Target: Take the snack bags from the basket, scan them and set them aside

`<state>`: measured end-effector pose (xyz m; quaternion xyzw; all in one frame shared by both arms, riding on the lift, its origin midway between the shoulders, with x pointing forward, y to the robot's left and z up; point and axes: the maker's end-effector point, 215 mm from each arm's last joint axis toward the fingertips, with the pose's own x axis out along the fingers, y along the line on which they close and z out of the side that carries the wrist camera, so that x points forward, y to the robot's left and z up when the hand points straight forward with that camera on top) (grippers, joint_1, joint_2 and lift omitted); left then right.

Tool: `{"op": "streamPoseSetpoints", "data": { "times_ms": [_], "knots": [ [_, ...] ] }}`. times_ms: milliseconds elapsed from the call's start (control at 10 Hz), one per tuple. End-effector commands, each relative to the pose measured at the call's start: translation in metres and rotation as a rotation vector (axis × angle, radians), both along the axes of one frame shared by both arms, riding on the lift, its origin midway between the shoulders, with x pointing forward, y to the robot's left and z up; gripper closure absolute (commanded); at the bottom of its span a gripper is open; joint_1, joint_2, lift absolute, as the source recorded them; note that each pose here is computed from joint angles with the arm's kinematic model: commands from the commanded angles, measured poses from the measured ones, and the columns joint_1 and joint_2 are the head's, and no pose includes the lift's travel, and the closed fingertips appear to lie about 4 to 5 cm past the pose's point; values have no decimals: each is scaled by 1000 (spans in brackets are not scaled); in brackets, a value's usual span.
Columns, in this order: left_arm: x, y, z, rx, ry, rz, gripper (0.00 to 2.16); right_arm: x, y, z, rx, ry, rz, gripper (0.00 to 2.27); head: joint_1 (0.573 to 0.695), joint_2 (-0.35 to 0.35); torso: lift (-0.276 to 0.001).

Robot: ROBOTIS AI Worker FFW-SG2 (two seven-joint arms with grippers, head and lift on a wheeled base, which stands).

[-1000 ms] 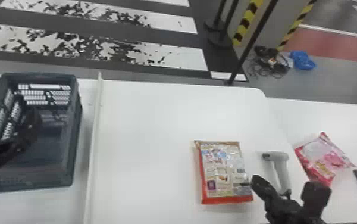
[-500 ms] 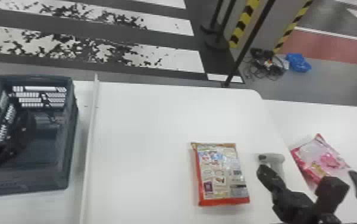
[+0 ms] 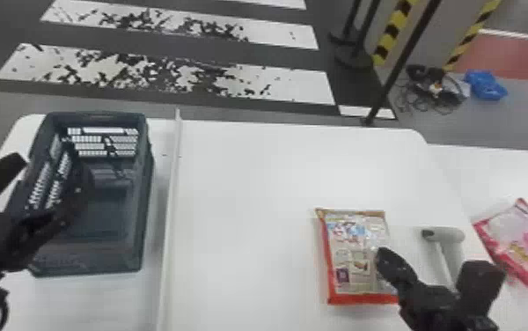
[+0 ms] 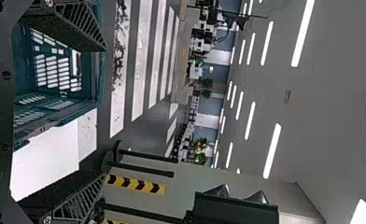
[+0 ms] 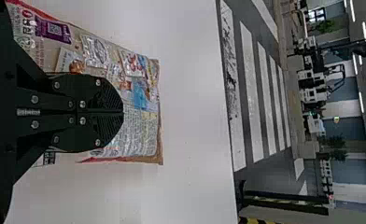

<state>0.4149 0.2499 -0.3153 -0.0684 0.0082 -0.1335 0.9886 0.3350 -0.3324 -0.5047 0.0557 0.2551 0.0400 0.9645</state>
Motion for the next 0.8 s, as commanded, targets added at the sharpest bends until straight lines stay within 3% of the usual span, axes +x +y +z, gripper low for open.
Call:
{"op": "streamPoseSetpoints", "data": {
  "times_ms": [0,300,500,600,700],
  "knots": [
    [-1,2,0,-1,0,3,53,-2,8,-13,6,21,11,2250,695,-127,-75],
    [0,3,0,0,0,5,53,-4,2,-31,-17,32,11,2250,695,-115,-75],
    [1,4,1,1,-3,6,53,2,1,-15,-16,-10,12,2243,695,-119,-75],
    [1,5,1,0,-2,7,53,6,-3,19,-12,-79,6,1646,695,-118,-75],
    [2,6,3,-1,-6,10,53,10,-11,60,-21,-148,-3,215,695,-119,-75]
  ]
}}
